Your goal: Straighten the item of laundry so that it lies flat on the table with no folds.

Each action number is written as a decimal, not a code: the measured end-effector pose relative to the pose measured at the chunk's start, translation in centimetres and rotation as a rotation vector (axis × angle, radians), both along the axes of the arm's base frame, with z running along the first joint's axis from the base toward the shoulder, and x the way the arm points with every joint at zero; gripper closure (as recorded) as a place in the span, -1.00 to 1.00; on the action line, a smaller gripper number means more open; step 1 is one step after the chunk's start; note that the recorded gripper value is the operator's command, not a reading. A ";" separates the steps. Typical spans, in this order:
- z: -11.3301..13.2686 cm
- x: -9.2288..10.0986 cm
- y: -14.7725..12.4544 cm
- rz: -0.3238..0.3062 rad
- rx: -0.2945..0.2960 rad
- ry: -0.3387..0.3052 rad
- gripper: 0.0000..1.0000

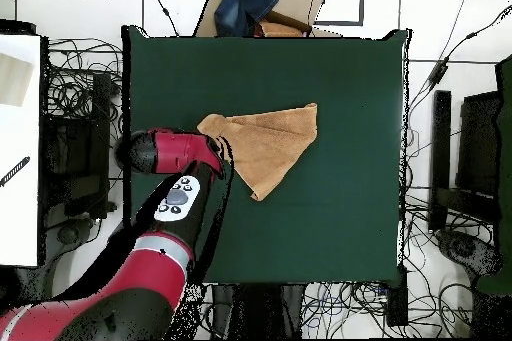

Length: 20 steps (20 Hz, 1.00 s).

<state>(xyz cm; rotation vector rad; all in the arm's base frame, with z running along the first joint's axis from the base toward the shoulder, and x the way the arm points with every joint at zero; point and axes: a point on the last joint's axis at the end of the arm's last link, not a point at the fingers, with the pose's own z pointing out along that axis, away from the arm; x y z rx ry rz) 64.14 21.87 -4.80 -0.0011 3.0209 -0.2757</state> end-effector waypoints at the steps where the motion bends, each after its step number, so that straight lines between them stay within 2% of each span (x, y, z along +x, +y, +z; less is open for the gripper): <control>1: 0.0 0.1 0.0 0.000 0.000 -0.009 -1.00; 2: 0.0 0.2 0.0 0.001 0.001 -0.017 -1.00; 3: 0.0 0.4 0.0 0.001 0.001 -0.026 1.00; 7: 0.2 1.0 0.2 -0.008 0.009 -0.065 1.00; 20: 0.2 1.0 1.4 -0.027 0.025 -0.069 1.00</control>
